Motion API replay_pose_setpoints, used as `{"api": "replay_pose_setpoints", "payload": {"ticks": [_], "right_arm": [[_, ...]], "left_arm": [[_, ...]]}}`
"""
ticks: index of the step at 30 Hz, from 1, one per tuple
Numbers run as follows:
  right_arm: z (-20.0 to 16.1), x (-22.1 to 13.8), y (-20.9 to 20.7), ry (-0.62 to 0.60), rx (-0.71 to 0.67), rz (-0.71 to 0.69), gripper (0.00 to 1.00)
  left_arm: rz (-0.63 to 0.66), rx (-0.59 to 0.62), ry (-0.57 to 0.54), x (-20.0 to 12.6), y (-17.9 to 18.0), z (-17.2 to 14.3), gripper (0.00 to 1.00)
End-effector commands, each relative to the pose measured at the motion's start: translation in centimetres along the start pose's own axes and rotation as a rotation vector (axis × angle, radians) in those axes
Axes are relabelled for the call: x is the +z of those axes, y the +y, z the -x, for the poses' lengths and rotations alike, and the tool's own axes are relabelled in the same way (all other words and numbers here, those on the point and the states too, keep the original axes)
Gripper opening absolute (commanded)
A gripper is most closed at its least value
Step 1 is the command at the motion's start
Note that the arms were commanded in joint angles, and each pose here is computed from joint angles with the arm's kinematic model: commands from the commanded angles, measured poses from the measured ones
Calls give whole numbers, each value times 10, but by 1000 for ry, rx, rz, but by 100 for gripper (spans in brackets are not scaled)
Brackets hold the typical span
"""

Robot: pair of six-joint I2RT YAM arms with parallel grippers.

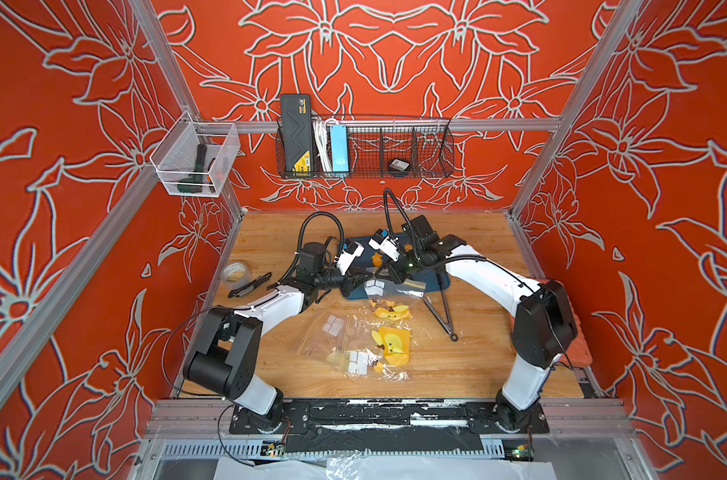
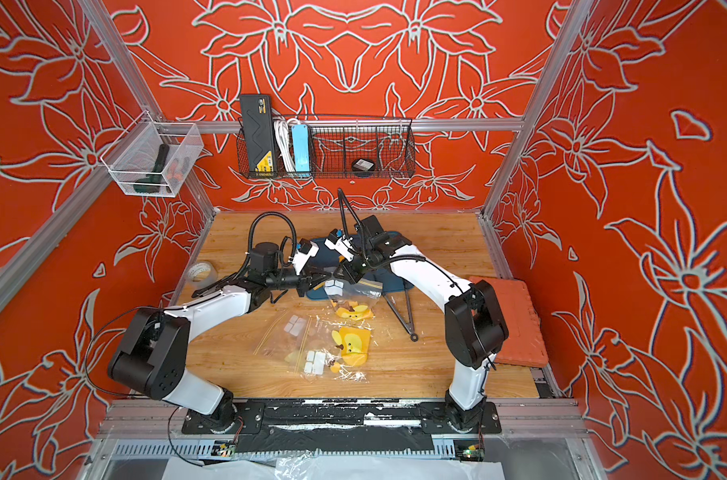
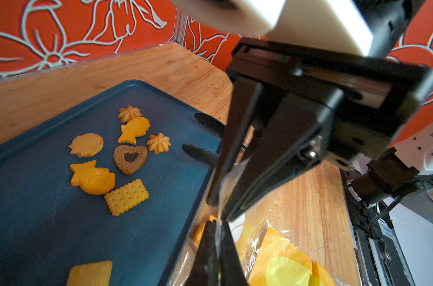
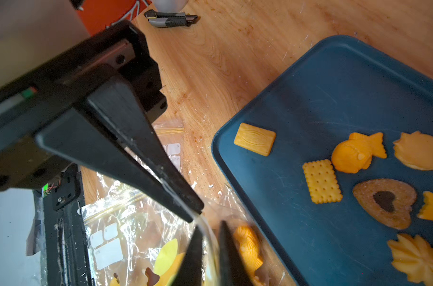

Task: Put the cookies into a resealable bag to prevent moisture
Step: Close the ziploc bag at the center of the board, then pick up the ziploc bag from the center of the board.

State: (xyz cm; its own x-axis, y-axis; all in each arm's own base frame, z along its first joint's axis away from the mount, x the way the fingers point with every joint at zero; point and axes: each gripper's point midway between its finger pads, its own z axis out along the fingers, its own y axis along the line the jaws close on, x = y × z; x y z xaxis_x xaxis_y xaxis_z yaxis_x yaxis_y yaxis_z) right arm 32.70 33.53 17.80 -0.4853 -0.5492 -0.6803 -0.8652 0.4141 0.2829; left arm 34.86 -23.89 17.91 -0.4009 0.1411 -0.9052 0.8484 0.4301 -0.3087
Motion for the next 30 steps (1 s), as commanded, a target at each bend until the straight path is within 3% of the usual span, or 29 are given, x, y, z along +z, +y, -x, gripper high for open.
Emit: {"api": "replay_pose_setpoints", "payload": {"ticks": [1, 2, 4, 7, 8, 10, 12, 14, 15, 17, 20, 23, 25, 28, 30], "right_arm": [[1, -13, -5, -34, -24, -85, 25], [-1, -17, -6, -38, -20, -93, 24], [-4, -24, -4, -41, -15, -94, 0], [-12, -29, -5, -31, -11, -107, 3], [-15, -31, -7, -30, -7, -128, 18], [-21, -33, -9, -32, -2, -157, 28], [-27, -35, -11, -31, 10, -162, 14], [-31, -37, -10, -34, 20, -153, 11], [-31, -37, -8, -38, 18, -147, 0], [-30, -37, -5, -42, 21, -127, 0], [-28, -36, -1, -46, 20, -96, 0], [-27, -36, 4, -48, 17, -76, 0], [-28, -36, 4, -47, 18, -75, 0], [-29, -37, 5, -46, 19, -76, 0], [-30, -38, 5, -48, 19, -78, 0]], "left_arm": [[-14, 50, -28, -3, -6, 14, 0], [-13, 48, -28, -3, -6, 14, 0], [-12, 49, -29, -3, -6, 14, 0], [-11, 48, -28, -3, -5, 14, 0], [-9, 48, -28, -3, -5, 14, 0], [-6, 48, -26, -3, -5, 14, 0], [-6, 48, -26, -3, -5, 13, 0], [-6, 45, -26, -3, -4, 13, 0], [-9, 45, -27, -3, -4, 13, 0], [-34, 45, -27, -1, -8, 13, 0], [-68, 43, -31, 2, -14, 14, 23], [-80, 40, -24, 7, -17, 13, 27], [-85, 38, -19, 10, -18, 12, 22], [-79, 37, -9, 12, -16, 9, 0], [-69, 34, 1, 13, -14, 7, 0]]}}
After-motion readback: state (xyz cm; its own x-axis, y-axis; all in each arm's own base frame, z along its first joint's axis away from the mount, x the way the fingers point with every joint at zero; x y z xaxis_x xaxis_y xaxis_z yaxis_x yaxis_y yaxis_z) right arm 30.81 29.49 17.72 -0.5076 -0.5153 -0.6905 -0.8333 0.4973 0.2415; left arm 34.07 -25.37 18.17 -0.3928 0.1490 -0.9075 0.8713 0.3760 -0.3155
